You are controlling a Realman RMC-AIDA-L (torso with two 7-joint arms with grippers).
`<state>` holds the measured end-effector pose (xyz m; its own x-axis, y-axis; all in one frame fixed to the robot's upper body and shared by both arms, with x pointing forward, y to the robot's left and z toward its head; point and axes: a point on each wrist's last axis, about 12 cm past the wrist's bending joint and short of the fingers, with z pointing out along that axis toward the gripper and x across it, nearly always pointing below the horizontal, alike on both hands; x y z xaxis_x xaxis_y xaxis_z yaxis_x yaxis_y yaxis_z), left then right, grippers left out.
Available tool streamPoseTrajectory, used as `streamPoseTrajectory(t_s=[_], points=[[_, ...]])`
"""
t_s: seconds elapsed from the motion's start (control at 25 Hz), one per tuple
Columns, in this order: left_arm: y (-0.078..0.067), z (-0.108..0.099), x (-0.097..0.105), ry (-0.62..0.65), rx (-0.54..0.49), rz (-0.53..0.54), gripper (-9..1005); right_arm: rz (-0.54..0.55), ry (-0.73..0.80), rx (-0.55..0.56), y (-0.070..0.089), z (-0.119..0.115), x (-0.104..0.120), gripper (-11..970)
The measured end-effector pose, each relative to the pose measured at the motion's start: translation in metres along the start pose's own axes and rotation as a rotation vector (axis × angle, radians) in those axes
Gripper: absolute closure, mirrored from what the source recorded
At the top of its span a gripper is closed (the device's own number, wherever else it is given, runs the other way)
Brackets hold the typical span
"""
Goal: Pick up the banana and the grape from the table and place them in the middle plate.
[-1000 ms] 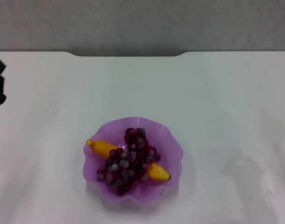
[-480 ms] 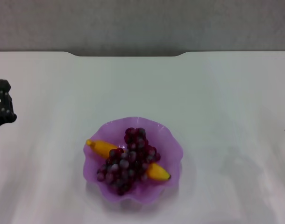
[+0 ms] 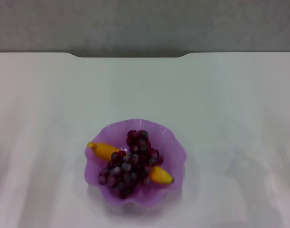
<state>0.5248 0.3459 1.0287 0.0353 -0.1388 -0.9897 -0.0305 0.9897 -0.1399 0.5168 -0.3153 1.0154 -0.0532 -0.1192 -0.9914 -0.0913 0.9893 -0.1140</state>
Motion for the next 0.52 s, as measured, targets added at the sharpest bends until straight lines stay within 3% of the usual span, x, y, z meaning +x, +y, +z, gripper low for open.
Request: streamPoseTrajectory(t_s=[0.52], points=[[-0.006, 0.026, -0.017, -0.039, 0.043, 0.013, 958, -0.003, 0.021, -0.012, 0.003, 0.007, -0.001, 928]])
